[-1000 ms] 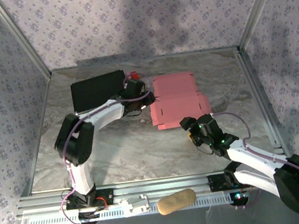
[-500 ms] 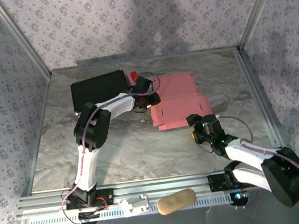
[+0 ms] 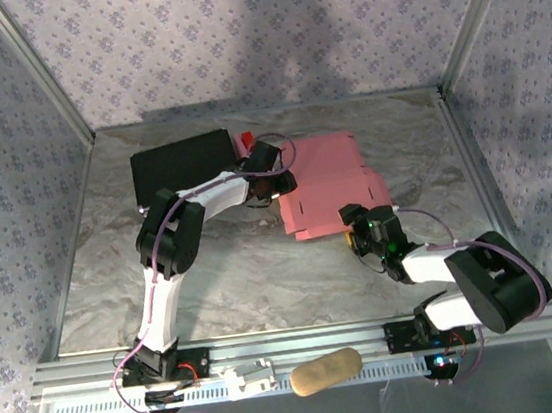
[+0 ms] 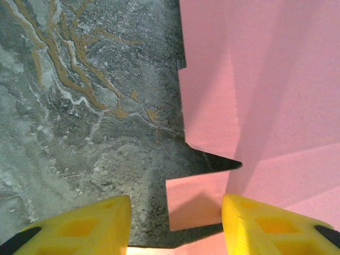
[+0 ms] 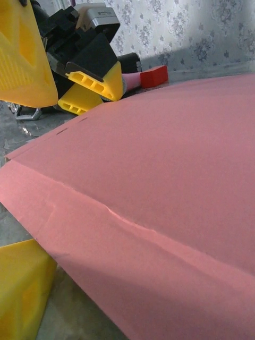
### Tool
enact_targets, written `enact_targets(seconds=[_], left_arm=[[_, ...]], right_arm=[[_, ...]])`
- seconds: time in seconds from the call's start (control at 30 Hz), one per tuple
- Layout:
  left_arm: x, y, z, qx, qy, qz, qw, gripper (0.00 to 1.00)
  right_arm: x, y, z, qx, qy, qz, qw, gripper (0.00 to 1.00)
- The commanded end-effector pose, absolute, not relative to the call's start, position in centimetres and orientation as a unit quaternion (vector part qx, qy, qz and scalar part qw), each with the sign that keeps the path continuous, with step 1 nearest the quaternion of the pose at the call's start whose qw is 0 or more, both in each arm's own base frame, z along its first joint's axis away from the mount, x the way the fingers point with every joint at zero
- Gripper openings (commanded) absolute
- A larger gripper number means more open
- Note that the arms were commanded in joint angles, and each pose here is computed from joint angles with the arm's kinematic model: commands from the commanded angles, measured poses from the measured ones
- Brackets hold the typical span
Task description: Fold the paper box
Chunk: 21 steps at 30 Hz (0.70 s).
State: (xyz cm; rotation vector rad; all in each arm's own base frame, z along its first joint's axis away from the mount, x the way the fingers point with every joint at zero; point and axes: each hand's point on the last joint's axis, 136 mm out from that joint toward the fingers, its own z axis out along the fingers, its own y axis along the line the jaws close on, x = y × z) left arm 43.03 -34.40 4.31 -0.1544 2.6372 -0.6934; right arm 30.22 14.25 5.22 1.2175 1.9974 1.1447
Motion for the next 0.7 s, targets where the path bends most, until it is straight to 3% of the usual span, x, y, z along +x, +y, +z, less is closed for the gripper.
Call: enact_targets(seconds=[0.0, 0.23, 0.47, 0.67], left_arm=[[43.1, -34.7, 4.7, -0.053, 0.943, -0.259, 0.200, 0.48], [43.2, -34.9, 5.5, -0.049, 0.942, -0.262, 0.204, 0.47], [43.0, -35.0, 8.0, -0.047, 0.935, -0.274, 0.218, 0.46], [41.0, -34.0, 16.0, -0.042, 0.913, -0.286, 0.288, 0.53]], right_arm=[[31.3, 14.1, 6.6, 0.441, 0.720, 0.441, 0.304, 0.64], [32.6, 14.3, 8.3, 0.428, 0.712, 0.445, 0.333, 0.46], [33.8, 14.5, 9.5, 0.420, 0.714, 0.444, 0.343, 0.00], [33.8, 13.8, 13.8, 0.402, 0.712, 0.434, 0.379, 0.00]])
